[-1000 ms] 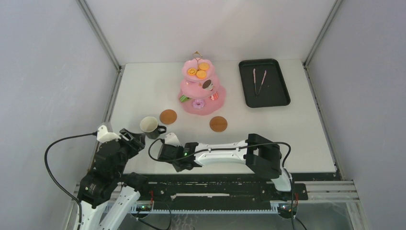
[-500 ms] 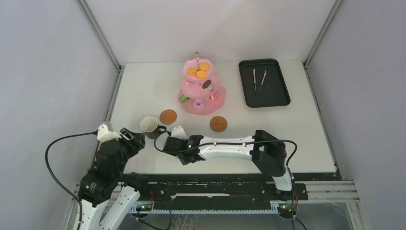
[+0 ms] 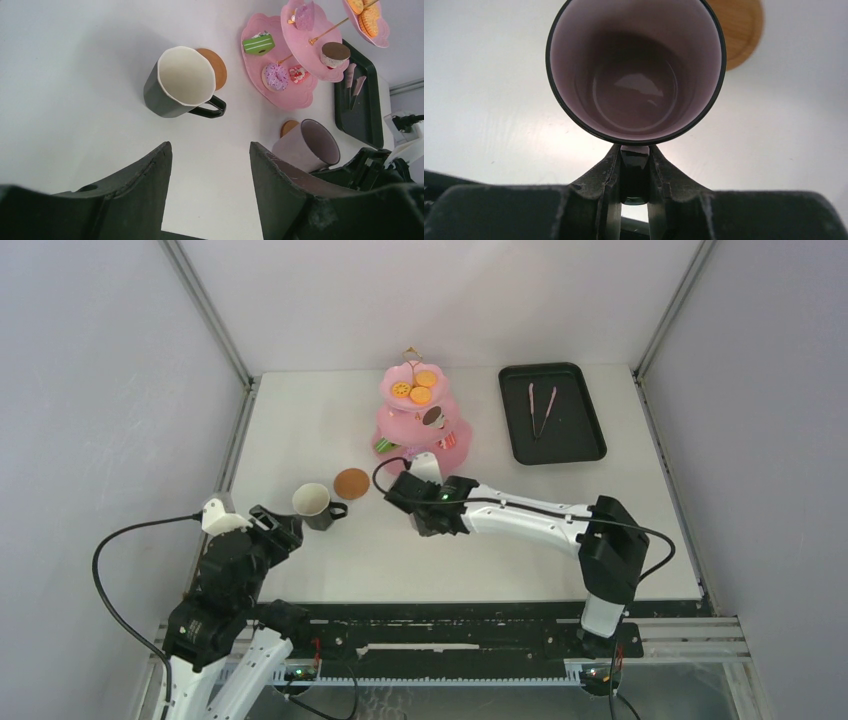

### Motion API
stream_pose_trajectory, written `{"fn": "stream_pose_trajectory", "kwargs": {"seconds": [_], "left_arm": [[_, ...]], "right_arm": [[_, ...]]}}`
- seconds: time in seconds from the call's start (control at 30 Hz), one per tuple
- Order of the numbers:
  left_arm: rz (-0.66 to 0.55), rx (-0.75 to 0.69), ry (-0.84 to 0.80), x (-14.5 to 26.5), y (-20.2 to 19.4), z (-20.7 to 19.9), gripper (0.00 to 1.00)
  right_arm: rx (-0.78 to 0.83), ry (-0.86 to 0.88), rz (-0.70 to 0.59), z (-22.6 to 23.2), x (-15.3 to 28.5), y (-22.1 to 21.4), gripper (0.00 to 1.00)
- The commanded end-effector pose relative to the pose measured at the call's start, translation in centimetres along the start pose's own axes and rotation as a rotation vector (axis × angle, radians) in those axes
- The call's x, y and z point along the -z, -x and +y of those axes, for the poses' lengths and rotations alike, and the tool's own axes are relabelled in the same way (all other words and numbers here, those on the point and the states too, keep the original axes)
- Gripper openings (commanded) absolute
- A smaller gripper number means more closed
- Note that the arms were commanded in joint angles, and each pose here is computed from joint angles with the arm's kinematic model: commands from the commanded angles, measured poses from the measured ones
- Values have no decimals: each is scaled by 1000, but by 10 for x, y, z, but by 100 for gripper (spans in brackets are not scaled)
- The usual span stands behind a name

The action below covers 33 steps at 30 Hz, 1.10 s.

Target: Serve the afternoon tea

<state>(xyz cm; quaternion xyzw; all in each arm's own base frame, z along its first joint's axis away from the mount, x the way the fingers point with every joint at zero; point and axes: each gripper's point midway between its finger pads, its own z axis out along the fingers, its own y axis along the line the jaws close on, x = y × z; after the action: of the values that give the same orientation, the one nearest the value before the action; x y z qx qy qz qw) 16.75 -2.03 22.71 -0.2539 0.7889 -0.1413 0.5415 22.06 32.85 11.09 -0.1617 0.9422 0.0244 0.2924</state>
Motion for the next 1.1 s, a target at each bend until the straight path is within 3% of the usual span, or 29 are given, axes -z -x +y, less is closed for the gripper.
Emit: {"fn": "stream_pose_trajectory", "kwargs": {"seconds": [0.0,0.4,1.07], "left_arm": [[-57,7,-46,6,18,-11,63],[-48,-20,-38,4,19,-12,64],[-29,-90,3,-2,21,-11,63]], "right_arm": [[-85,-24,-118,-23,16,33,0],[-163,-93,-187,-64,-2,49,0],[-216,-115,-226,-94,-33,70,0]]}}
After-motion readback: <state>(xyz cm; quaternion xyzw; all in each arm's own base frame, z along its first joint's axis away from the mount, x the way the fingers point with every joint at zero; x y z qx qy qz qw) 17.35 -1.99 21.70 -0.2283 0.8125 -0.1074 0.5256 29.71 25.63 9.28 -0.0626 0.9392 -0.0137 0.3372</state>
